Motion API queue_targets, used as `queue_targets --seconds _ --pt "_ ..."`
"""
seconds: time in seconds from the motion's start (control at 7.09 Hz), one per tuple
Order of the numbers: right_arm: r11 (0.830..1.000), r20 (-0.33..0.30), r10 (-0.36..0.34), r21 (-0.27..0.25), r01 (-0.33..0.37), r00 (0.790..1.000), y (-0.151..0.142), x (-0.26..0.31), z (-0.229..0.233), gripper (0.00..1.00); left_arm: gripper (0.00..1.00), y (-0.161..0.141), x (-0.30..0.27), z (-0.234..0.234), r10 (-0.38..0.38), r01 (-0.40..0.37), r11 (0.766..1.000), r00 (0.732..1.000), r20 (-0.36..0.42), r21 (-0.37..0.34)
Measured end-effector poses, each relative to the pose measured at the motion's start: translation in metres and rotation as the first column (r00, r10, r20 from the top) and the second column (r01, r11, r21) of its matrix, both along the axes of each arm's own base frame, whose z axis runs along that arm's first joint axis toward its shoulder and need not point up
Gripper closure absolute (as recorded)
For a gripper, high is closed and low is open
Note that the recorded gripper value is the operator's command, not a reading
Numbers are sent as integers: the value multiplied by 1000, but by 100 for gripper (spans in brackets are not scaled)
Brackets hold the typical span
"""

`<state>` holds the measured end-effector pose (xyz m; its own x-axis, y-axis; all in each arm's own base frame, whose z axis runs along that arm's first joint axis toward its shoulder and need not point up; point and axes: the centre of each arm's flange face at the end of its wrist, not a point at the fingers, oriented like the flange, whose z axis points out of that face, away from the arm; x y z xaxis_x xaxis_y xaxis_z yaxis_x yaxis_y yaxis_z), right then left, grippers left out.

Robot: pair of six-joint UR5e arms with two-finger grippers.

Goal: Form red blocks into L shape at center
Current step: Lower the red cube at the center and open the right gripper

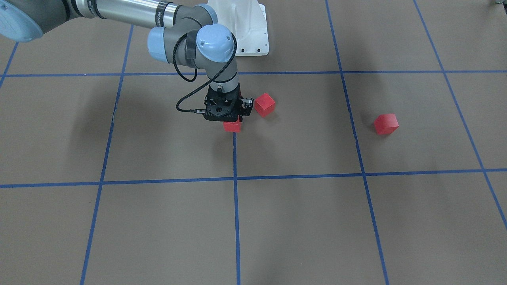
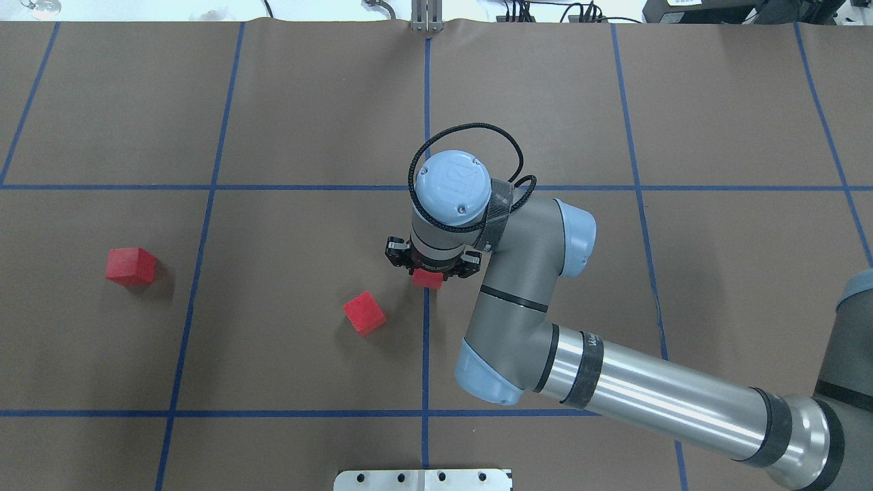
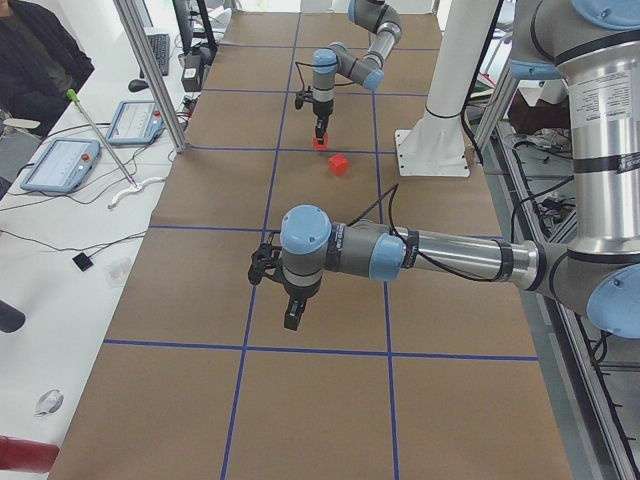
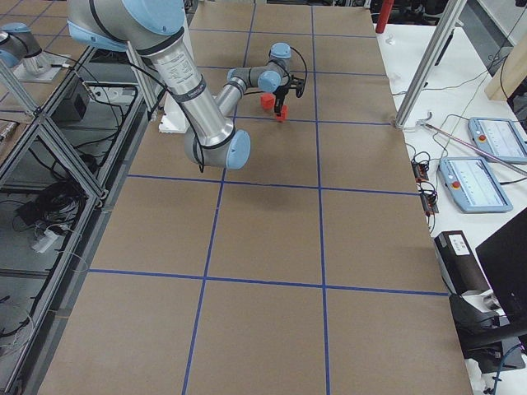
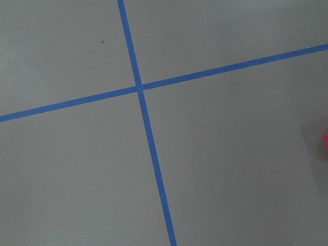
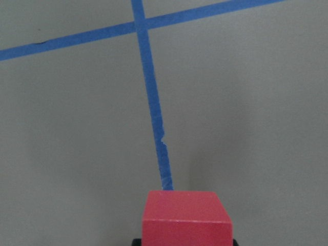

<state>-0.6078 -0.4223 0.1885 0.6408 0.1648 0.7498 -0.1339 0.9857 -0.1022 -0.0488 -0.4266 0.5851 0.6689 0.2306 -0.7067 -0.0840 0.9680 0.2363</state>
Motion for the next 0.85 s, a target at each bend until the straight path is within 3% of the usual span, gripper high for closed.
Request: queue_targets --seconds 0.56,0.85 --pt "1000 -6 -19 0 19 1000 10 -8 1 100 0 0 0 0 1 -1 1000 1000 -6 1" --pt "1000 -12 -23 0 23 1000 10 -11 2 88 0 0 0 -1 1 -1 1000 1000 -7 1"
